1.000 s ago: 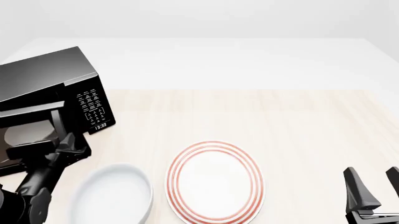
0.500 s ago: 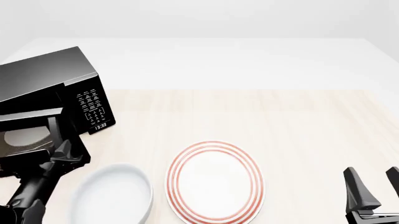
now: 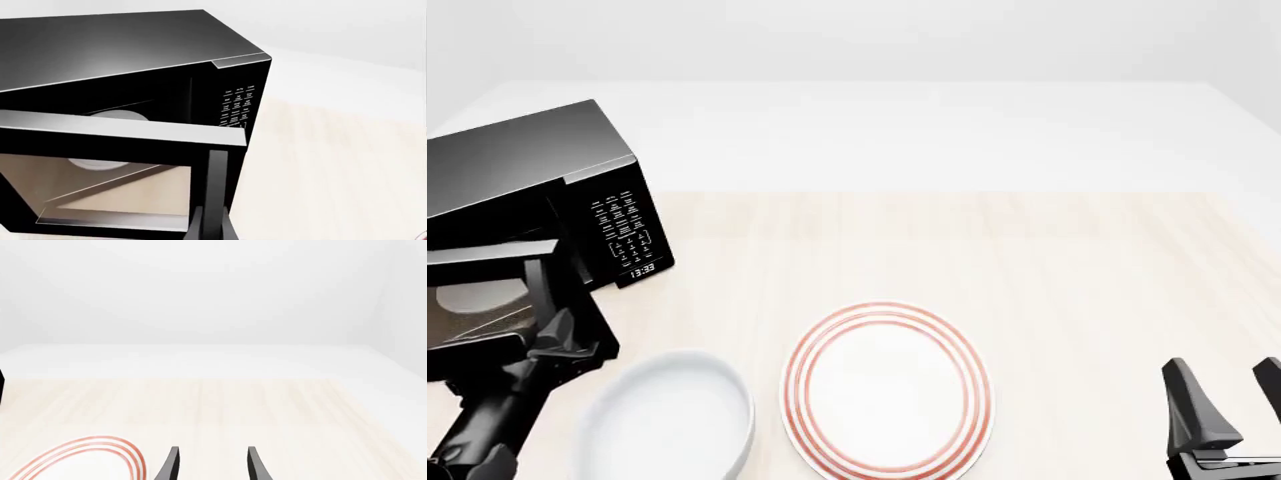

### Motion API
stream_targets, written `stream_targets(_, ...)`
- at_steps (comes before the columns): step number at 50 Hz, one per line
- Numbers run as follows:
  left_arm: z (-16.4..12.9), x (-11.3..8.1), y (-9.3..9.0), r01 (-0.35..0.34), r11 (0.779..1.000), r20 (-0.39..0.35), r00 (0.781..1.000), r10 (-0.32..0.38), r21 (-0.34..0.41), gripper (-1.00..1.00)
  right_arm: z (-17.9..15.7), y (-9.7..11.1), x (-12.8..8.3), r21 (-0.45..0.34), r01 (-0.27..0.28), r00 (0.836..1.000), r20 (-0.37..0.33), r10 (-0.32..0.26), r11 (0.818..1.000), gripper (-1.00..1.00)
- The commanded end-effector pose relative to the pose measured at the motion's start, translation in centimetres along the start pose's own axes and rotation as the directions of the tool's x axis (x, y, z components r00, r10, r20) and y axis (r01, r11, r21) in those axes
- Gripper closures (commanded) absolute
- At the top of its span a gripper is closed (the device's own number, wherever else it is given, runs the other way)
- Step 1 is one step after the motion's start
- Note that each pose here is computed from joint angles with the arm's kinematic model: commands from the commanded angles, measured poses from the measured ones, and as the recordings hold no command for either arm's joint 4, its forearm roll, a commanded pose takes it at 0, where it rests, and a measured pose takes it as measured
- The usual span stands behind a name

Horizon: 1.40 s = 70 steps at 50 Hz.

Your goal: Open the microwave.

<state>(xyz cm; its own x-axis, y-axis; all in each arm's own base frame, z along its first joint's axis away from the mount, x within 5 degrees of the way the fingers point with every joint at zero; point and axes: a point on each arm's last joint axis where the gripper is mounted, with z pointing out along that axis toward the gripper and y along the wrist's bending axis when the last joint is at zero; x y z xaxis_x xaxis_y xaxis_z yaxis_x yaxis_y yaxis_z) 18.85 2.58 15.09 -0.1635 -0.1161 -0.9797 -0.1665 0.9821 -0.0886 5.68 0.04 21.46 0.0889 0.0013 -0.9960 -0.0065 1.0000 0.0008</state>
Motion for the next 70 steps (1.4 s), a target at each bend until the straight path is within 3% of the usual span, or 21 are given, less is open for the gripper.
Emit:
stream_targets(1, 0.2, -1.2, -1.1, -0.008, 0.997, 0.079, 0.997, 0.003, 0.071, 1.0, 0.0, 0.0, 0.0, 0.0, 0.0, 1.0, 0.0, 0.0, 1.0, -1.0)
stream_targets(20, 0.0, -1.3, -0.8, 0.004, 0.998, 0.082, 0.997, -0.009, 0.057, 1.0, 0.0, 0.0, 0.0, 0.0, 0.0, 1.0, 0.0, 0.0, 1.0, -1.0)
stream_targets(21, -0.1, -1.4, -0.9, -0.003, 0.998, 0.084, 0.996, -0.002, 0.061, -1.0, 0.0, 0.0, 0.0, 0.0, 0.0, 1.0, 0.0, 0.0, 1.0, -1.0)
stream_targets(47, -0.4, -1.5, -0.3, -0.006, 1.0, 0.085, 0.996, 0.004, 0.03, -1.0, 0.0, 0.0, 0.0, 0.0, 0.0, 1.0, 0.0, 0.0, 1.0, -1.0)
stream_targets(70, -3.2, -2.7, -0.1, -0.004, 1.0, 0.119, 0.993, 0.001, 0.022, -1.0, 0.0, 0.0, 0.0, 0.0, 0.0, 1.0, 0.0, 0.0, 1.0, -1.0)
